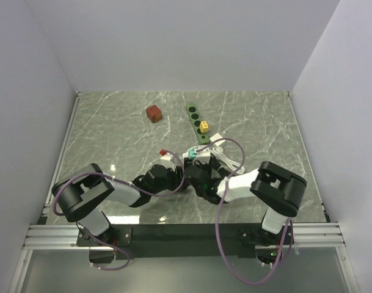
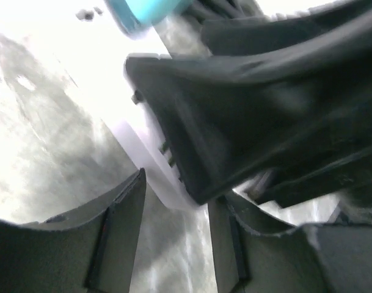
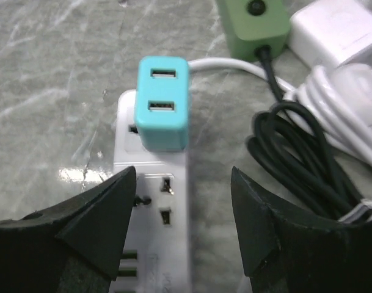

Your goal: Insert the plug

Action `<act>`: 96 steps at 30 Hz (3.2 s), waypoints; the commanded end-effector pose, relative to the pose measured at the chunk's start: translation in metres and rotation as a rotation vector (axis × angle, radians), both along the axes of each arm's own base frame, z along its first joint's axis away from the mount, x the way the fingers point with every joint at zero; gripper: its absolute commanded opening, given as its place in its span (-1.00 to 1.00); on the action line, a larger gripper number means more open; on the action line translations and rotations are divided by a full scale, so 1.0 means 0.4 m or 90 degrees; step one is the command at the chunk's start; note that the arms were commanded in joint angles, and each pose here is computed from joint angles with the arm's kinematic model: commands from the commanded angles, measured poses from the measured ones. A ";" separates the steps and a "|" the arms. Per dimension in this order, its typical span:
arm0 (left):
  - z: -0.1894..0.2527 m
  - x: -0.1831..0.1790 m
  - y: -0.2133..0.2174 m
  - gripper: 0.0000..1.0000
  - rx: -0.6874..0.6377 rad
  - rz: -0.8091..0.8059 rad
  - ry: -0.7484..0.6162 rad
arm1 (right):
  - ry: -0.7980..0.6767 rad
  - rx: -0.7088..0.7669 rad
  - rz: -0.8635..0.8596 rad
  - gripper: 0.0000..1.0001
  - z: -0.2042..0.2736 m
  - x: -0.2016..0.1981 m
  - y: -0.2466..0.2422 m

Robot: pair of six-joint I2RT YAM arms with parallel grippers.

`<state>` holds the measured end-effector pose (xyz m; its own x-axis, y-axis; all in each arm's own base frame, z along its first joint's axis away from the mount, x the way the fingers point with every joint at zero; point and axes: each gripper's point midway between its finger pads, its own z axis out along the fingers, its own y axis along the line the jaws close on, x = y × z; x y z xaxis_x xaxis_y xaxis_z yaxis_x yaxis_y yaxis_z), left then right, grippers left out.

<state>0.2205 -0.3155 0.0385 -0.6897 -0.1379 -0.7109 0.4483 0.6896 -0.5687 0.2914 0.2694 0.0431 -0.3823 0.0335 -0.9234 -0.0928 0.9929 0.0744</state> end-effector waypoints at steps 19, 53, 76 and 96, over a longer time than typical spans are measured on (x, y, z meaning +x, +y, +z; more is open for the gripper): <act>-0.029 0.056 0.122 -0.01 0.081 0.124 -0.026 | -0.062 0.051 0.104 0.41 0.191 -0.046 -0.048; 0.156 0.118 0.175 0.99 0.024 0.171 -0.136 | -0.007 0.061 0.041 0.44 0.211 0.267 -0.281; 0.450 0.455 0.429 0.99 -0.034 0.295 -0.252 | 0.174 0.031 0.021 0.65 0.068 0.314 -0.284; 0.435 0.437 0.528 0.99 -0.067 0.317 -0.253 | 0.305 0.021 -0.005 0.82 -0.016 0.314 -0.288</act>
<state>0.3979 -0.1004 0.1914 -0.2586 -0.4410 -0.8594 0.2211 0.8391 -0.4971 0.4281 0.1602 0.0410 -0.7166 0.0528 -0.6955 -0.0487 0.9909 0.1254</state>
